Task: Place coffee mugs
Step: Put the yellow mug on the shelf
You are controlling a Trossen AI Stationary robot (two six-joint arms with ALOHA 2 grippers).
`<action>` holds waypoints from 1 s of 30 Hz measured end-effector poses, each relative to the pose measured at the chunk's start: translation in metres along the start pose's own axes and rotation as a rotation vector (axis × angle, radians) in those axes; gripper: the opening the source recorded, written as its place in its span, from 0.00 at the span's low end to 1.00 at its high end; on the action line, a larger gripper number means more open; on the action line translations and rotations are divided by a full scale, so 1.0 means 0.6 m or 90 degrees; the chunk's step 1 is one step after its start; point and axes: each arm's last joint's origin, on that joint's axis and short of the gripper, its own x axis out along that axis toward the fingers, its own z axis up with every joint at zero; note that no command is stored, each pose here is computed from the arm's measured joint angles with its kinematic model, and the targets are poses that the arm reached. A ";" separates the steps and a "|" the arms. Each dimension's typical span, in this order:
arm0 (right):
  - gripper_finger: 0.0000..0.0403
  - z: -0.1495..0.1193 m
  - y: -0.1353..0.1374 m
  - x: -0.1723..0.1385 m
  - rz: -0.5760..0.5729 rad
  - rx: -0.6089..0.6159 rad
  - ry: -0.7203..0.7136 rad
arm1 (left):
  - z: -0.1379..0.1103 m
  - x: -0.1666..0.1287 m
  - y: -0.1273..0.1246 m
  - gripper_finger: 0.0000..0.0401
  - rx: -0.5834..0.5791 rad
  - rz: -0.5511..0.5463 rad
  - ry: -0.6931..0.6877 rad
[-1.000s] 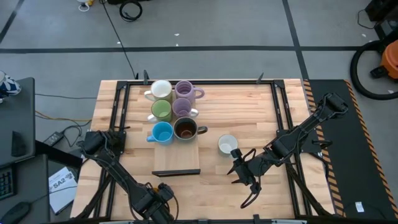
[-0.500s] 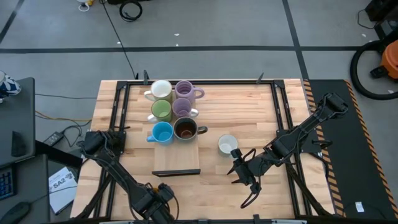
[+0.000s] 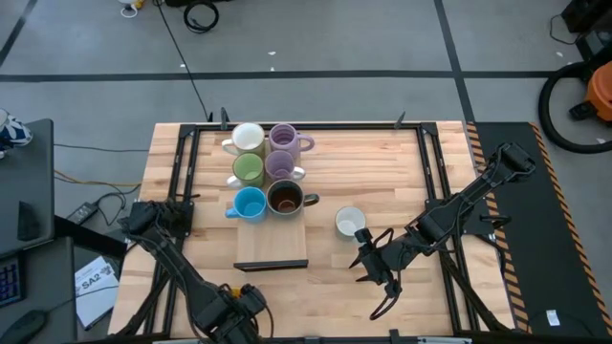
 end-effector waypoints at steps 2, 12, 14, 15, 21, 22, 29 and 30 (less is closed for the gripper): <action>0.45 0.000 0.000 0.000 0.000 0.000 0.000 | -0.006 -0.018 -0.003 0.48 0.006 0.000 0.001; 0.45 0.000 0.000 0.000 0.000 0.001 0.000 | -0.074 -0.053 -0.008 0.48 0.034 -0.004 -0.004; 0.45 0.000 0.000 0.000 0.000 0.008 0.000 | -0.091 -0.051 -0.007 0.48 0.025 -0.002 -0.001; 0.45 0.000 0.000 0.000 0.000 0.013 0.000 | -0.099 -0.050 -0.005 0.48 0.013 0.002 0.001; 0.45 0.000 0.000 0.000 0.000 0.022 0.000 | -0.153 -0.043 0.007 0.48 -0.042 0.019 -0.043; 0.45 0.000 0.000 0.000 0.000 0.022 0.000 | -0.160 -0.040 0.010 0.48 -0.052 0.023 -0.060; 0.45 0.000 0.000 0.000 0.000 0.023 0.000 | -0.195 0.006 0.038 0.48 -0.074 0.068 -0.115; 0.45 0.000 0.000 0.000 0.000 0.023 0.000 | -0.197 0.013 0.042 0.48 -0.070 0.076 -0.124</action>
